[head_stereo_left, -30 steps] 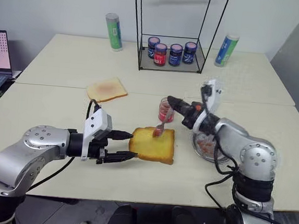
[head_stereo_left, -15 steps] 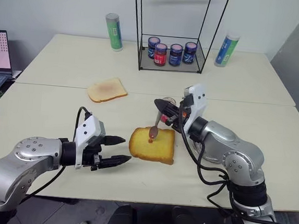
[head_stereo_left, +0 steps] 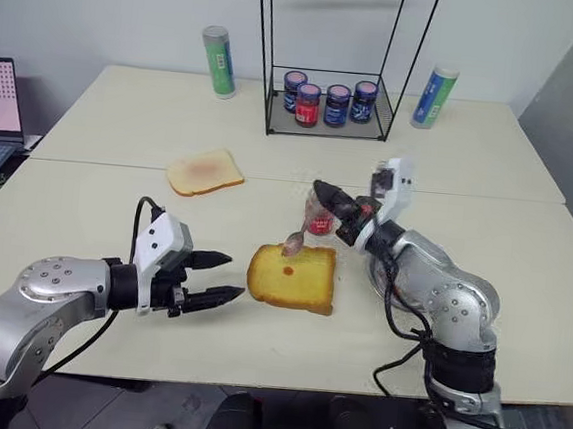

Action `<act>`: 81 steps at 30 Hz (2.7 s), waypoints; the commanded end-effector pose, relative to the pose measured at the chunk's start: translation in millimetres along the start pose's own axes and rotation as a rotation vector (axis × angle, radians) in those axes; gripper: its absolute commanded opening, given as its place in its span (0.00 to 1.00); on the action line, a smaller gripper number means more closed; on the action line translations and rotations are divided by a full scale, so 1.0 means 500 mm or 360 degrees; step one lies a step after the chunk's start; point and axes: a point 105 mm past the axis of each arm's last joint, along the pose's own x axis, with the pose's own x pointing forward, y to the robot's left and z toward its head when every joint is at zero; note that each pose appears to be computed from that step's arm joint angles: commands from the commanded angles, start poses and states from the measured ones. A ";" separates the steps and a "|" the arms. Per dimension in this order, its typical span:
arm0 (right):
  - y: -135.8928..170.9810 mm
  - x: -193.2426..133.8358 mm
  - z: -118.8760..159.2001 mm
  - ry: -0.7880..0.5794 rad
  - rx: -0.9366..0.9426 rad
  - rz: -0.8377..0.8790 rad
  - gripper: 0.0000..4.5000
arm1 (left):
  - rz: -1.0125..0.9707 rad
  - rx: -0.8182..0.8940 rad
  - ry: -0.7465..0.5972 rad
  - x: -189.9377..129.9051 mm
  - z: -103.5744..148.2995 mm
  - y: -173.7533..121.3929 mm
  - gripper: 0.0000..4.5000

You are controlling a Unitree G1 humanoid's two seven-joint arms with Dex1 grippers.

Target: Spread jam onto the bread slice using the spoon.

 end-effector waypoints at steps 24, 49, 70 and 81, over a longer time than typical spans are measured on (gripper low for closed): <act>-0.059 0.009 -0.095 0.0062 0.0651 -0.0214 0.01 | -0.0038 0.0059 -0.0062 0.018 0.027 -0.004 0.71; -0.037 -0.048 -0.034 0.0120 0.0267 -0.0015 0.01 | -0.0010 0.0050 -0.0069 0.015 0.022 -0.003 0.71; -0.045 -0.013 -0.079 0.0211 0.0180 -0.0017 0.01 | 0.0012 0.0049 -0.0067 0.012 0.025 -0.007 0.71; -0.038 -0.061 -0.024 0.0204 0.0073 0.0074 0.01 | -0.0008 0.0056 -0.0086 0.024 0.029 -0.002 0.71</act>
